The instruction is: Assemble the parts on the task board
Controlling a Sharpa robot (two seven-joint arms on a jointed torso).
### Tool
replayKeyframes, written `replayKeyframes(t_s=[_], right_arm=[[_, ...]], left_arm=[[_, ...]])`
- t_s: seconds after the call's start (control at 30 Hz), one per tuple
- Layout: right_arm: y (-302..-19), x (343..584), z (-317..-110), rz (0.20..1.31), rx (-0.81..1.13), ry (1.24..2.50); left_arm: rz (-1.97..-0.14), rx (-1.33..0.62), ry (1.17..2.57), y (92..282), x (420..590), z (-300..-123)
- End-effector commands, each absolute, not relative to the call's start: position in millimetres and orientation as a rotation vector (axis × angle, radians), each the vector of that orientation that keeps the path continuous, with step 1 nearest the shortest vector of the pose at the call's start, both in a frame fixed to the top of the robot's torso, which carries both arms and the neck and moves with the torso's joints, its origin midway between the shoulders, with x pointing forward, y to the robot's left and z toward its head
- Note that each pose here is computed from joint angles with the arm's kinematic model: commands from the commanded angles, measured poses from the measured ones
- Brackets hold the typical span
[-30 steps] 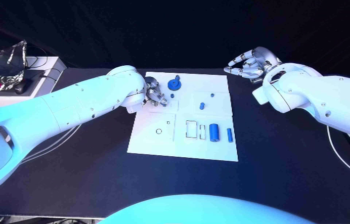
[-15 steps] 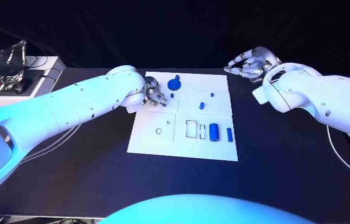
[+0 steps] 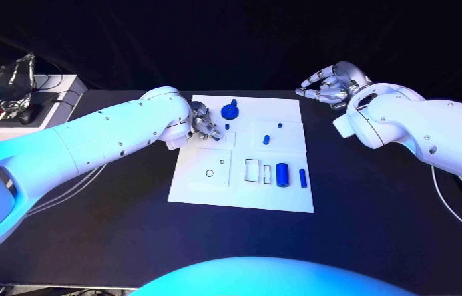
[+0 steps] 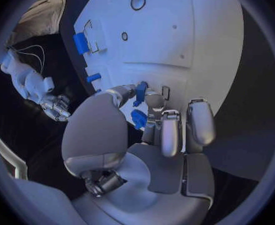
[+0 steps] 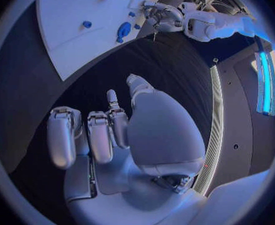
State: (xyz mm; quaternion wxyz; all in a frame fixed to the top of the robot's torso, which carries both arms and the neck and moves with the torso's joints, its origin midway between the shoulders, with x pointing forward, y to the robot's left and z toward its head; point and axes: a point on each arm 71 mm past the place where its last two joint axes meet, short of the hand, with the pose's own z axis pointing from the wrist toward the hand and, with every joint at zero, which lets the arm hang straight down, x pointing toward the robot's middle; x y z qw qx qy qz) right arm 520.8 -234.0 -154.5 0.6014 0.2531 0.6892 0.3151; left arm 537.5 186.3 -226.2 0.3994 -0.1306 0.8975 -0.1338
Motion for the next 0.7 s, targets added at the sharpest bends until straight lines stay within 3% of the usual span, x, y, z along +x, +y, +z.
replayKeyframes(t_s=[0.03,0.7], right_arm=[[-232.7,520.5,-154.3,0.740,0.570,1.601],[-232.6,520.7,-154.2,0.741,0.569,1.599]], left_arm=[[-0.330,-0.323,2.304,185.8,534.7,-231.4],[-0.340,-0.339,2.285,184.7,535.4,-230.3]])
